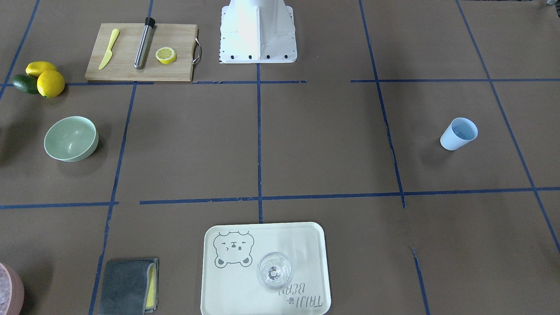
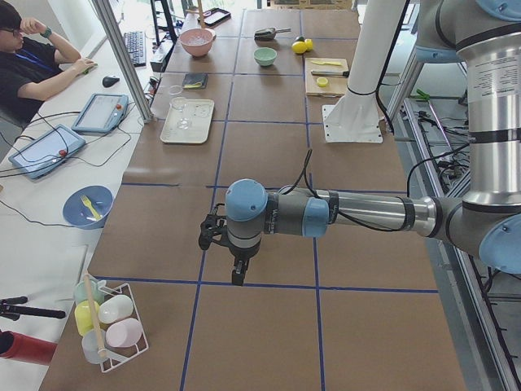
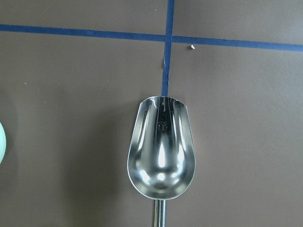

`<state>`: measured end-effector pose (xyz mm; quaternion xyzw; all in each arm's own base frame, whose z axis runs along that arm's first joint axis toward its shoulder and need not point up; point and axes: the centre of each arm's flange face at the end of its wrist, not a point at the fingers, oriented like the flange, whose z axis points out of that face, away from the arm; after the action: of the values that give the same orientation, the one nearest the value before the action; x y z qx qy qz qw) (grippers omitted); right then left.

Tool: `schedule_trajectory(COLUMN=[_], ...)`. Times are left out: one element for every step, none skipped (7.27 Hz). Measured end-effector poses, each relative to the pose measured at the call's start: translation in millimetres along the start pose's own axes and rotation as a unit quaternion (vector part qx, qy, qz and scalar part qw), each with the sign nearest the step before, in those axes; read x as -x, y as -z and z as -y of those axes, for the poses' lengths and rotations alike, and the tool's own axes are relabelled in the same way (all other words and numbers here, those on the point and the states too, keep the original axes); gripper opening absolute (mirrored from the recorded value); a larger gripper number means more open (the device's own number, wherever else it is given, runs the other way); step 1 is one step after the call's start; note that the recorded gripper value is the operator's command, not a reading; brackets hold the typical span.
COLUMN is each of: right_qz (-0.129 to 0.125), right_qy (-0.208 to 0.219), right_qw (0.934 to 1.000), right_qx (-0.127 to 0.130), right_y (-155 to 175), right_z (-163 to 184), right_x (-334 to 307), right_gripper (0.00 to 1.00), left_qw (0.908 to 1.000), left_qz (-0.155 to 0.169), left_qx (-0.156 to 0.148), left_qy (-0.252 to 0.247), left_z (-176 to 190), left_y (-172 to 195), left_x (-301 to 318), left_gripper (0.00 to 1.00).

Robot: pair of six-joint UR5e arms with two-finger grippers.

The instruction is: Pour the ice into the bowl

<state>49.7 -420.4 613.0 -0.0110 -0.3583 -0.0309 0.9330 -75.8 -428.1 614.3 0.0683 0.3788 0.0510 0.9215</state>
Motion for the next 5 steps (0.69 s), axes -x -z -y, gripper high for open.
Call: schedule_trajectory(right_qz=[0.000, 0.000, 0.001, 0.001, 0.001], right_qy=[0.000, 0.000, 0.000, 0.002, 0.008], right_qw=[1.0000, 1.0000, 1.0000, 1.0000, 1.0000], right_qx=[0.000, 0.001, 0.000, -0.001, -0.003], right_y=[-0.3, -0.7, -0.3, 0.7, 2.1], right_z=[-0.2, -0.6, -0.5, 0.9, 4.5], right_x=[-0.3, -0.5, 0.0, 2.0, 7.2], right_gripper=[1.00, 1.00, 1.00, 1.00, 1.00], left_qw=[1.0000, 1.0000, 1.0000, 1.0000, 1.0000], left_qz=[0.000, 0.000, 0.000, 0.000, 0.000], left_qx=[0.001, 0.001, 0.001, 0.001, 0.001], left_qy=[0.000, 0.000, 0.000, 0.000, 0.000], left_z=[-0.1, -0.3, -0.7, -0.8, -0.9], left_y=[-0.8, -1.4, -1.6, -1.7, -1.7], left_x=[0.5, 1.0, 1.1, 1.1, 1.1], left_gripper=[1.00, 1.00, 1.00, 1.00, 1.00])
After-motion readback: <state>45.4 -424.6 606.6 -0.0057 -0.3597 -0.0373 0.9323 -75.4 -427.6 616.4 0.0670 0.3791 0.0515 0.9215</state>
